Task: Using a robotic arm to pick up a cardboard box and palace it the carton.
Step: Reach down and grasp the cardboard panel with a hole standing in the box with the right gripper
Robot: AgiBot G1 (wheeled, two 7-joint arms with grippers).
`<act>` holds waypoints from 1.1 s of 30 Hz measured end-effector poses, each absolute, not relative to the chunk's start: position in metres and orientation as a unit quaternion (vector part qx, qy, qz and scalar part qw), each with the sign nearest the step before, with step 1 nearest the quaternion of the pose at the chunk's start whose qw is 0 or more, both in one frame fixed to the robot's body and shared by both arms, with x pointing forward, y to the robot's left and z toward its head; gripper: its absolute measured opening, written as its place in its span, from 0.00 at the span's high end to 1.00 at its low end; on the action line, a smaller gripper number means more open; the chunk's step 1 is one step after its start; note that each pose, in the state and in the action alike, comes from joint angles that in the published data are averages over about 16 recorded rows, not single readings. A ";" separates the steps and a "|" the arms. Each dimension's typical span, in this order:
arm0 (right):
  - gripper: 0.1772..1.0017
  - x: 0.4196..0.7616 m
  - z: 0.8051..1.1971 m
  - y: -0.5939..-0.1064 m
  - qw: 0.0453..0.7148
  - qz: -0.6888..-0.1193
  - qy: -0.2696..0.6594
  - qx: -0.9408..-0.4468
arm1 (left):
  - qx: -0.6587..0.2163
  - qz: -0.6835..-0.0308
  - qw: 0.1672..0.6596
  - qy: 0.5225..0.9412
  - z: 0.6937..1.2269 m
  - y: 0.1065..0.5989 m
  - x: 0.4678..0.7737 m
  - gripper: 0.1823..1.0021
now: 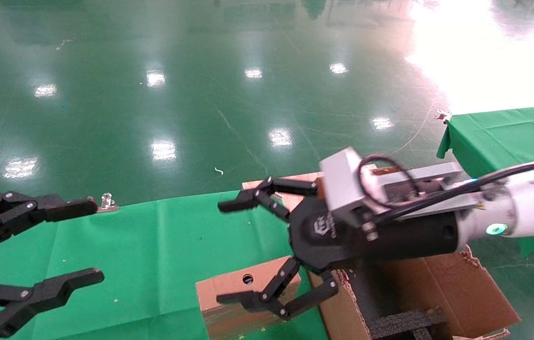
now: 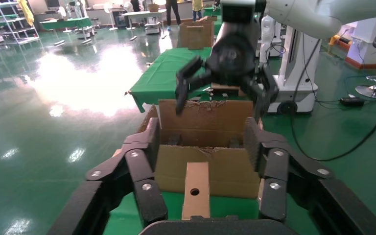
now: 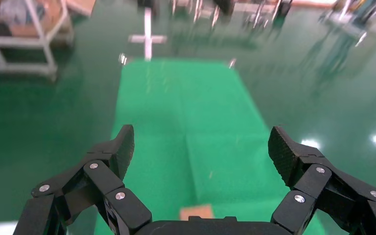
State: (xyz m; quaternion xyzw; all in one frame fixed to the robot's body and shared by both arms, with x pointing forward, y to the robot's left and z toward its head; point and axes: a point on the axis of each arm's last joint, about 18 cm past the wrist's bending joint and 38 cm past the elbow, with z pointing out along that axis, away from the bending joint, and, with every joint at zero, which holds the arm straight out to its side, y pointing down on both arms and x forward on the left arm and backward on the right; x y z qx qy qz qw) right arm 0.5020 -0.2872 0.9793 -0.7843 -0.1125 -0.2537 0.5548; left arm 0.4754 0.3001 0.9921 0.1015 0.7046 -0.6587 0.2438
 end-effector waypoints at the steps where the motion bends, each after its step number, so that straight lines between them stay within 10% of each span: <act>1: 0.00 0.505 0.977 -0.286 0.543 -0.254 -0.114 -0.792 | 0.102 -0.659 0.244 0.705 0.992 0.300 0.475 0.34; 16: 0.00 0.558 0.948 -0.260 0.381 -0.246 -0.142 -0.880 | 0.102 -0.659 0.244 0.705 0.992 0.300 0.475 0.77; 33: 0.00 0.595 0.938 -0.235 0.232 -0.243 -0.193 -0.922 | 0.102 -0.659 0.244 0.705 0.992 0.300 0.475 0.98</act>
